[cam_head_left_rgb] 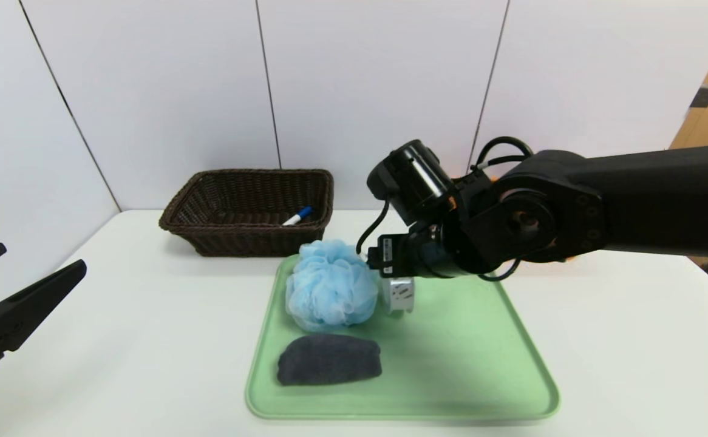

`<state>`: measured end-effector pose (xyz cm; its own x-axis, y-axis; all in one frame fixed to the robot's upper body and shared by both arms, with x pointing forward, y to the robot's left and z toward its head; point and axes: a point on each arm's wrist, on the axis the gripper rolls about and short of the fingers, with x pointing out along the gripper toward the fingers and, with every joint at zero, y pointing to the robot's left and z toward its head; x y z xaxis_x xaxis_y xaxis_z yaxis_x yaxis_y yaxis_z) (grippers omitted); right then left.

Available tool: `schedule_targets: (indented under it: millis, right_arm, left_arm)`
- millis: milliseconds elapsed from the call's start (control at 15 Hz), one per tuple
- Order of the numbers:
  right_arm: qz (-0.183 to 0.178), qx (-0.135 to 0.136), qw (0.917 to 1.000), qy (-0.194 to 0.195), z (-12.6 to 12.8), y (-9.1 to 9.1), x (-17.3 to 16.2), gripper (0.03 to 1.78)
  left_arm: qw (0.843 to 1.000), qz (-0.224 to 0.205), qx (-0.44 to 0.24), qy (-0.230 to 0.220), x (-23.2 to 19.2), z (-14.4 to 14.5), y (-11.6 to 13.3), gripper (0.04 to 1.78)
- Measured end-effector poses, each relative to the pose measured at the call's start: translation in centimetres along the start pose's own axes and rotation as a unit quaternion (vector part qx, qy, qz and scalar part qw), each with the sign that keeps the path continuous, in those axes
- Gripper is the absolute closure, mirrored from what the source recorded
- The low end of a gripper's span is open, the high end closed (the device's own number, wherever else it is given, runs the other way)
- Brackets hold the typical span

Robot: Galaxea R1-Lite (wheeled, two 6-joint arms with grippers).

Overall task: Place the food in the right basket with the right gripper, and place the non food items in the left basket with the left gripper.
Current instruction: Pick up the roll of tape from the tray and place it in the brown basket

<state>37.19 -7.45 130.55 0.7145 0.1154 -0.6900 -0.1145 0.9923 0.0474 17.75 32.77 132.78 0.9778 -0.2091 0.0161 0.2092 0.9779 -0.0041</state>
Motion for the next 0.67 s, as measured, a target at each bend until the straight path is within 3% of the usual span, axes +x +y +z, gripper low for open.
schedule_targets:
  millis: [400,667]
  right_arm:
    - [-0.008,0.009,0.9999,0.009,-0.7,0.3,1.7,0.12]
    - [-0.005,0.009,0.9999,0.002,-0.7,0.3,2.1,0.74]
  left_arm:
    - [1.0,0.0,-0.001,-0.002,0.0,0.0,0.0,0.13]
    - [1.0,0.0,0.0,-0.001,0.0,0.0,0.0,0.13]
